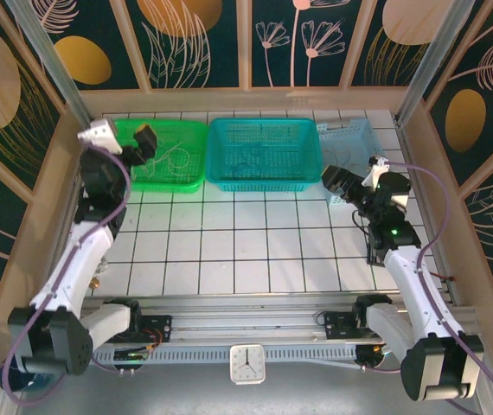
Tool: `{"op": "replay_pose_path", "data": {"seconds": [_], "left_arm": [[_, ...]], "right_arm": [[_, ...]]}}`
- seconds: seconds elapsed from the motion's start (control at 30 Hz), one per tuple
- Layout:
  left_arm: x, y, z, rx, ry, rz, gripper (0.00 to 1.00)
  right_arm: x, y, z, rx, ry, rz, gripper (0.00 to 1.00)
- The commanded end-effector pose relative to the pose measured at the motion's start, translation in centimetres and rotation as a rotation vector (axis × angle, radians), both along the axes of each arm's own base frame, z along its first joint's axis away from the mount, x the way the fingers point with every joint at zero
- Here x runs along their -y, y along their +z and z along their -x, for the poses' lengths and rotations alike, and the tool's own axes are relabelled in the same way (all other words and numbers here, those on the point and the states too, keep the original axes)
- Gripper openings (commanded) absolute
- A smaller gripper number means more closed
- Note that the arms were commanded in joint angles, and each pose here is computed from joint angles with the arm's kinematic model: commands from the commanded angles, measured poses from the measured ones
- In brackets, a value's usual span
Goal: Untangle the cables
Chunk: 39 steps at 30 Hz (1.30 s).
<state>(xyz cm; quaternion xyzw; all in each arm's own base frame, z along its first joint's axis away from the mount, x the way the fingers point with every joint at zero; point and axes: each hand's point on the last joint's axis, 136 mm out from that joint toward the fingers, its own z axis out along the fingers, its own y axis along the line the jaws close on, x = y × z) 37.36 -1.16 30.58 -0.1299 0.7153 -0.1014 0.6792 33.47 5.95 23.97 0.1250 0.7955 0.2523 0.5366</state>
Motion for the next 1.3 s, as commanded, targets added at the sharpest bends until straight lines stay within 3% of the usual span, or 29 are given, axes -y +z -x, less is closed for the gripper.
{"op": "replay_pose_path", "data": {"seconds": [0.0,0.2,0.5,0.67,0.87,1.0,1.13,1.27], "left_arm": [[-2.2,0.6,2.5,0.125,0.114,-0.032,0.99],[-5.1,-5.3,5.4,0.108,0.277,-0.131,0.99],[-5.2,-13.0,3.8,-0.015,0.277,-0.205,0.99],[-4.7,-14.1,3.5,0.012,0.250,-0.214,0.99],[-3.1,-14.9,1.9,0.022,0.158,-0.297,0.99],[-2.6,-15.8,1.4,0.011,0.129,-0.303,0.99],[-2.2,-16.5,0.6,-0.017,0.082,-0.303,0.99],[-2.3,-16.6,0.2,-0.026,0.070,-0.296,0.99]], "right_arm": [[4.0,-1.0,-0.8,0.074,-0.214,0.119,0.99],[6.9,-4.7,-1.2,0.099,-0.329,0.325,0.99],[8.2,-8.5,-1.6,0.123,-0.369,0.469,0.99],[7.3,-10.3,-2.1,0.153,-0.304,0.468,0.99],[6.4,-9.4,-3.6,0.248,-0.219,0.476,0.99],[7.3,-10.3,-2.4,0.339,-0.232,0.430,0.99],[6.8,-11.1,-4.0,0.273,-0.149,0.404,0.99],[6.7,-11.5,-4.2,0.245,-0.179,0.446,0.99]]}}
